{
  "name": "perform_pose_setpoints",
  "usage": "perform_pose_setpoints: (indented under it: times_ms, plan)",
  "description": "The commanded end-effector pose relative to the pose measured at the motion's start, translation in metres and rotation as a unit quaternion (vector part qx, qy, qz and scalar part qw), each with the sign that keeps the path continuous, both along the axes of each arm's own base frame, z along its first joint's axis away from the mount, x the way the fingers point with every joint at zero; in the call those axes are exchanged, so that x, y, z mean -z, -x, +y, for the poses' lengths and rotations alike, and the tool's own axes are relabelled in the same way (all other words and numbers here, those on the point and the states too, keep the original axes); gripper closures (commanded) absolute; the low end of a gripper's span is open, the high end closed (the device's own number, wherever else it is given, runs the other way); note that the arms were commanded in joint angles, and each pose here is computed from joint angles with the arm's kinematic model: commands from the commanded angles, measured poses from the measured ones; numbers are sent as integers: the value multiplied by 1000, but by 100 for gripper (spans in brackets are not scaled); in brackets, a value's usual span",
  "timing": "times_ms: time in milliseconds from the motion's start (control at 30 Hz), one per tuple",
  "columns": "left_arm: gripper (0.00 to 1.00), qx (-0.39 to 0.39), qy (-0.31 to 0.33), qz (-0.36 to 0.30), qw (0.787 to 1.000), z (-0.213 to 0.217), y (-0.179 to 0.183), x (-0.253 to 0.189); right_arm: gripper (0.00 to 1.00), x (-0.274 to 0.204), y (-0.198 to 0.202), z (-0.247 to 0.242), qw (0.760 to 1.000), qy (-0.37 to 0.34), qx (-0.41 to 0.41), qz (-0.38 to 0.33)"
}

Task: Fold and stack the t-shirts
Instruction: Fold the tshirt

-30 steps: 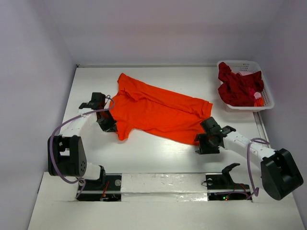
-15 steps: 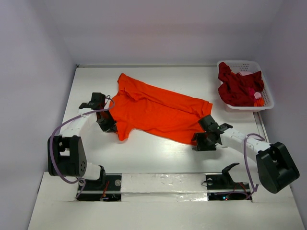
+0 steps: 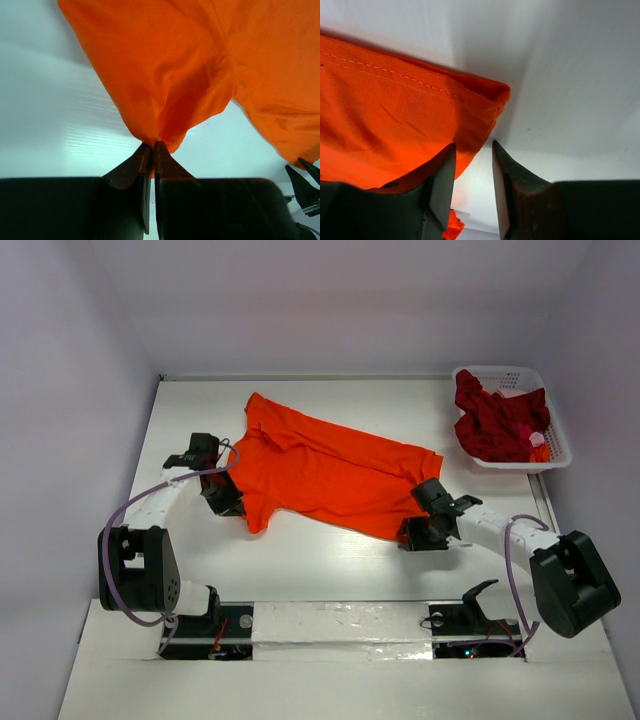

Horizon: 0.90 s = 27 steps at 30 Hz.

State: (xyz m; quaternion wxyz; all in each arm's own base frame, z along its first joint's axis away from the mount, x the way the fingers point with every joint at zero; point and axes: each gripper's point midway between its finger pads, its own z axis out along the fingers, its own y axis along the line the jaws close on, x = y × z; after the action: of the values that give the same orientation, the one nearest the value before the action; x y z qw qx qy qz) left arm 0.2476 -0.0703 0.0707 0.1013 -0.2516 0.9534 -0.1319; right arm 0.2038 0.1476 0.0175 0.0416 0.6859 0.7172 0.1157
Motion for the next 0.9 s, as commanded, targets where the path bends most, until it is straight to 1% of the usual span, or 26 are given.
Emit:
perform_pose_setpoints:
  times_ms: [0,100,133,467,500,567,633,700,767,867]
  plan:
    - [100,2,5,-1,1000,-2,6,-5,61,11,-2,-16,999,43,20,4]
    - [100,2,5,-2,1000,-2,5,-6,64,10,-3,-17,999,45,20,1]
    - [100,2,5,-2,1000,-2,5,-6,67,10,-3,-17,999,45,20,1]
    - [100,1,7,-1,1000,-3,3,-6,70,12,-4,-15,999,45,17,3]
    - [100,1,7,-1,1000,-3,3,-6,72,12,-5,-15,999,44,16,1]
    - [100,1,7,0,1000,-3,4,-6,84,12,-5,-14,999,41,15,2]
    - [100,1,7,-1,1000,-3,3,-6,92,14,-5,-14,999,42,15,4]
    - [100,1,7,0,1000,-3,3,-6,93,14,-4,-13,999,41,12,6]
    - [100,1,7,0,1000,-3,3,-6,99,14,-5,-12,999,41,11,8]
    - [100,1,7,0,1000,-3,3,-6,100,15,-5,-12,999,42,11,12]
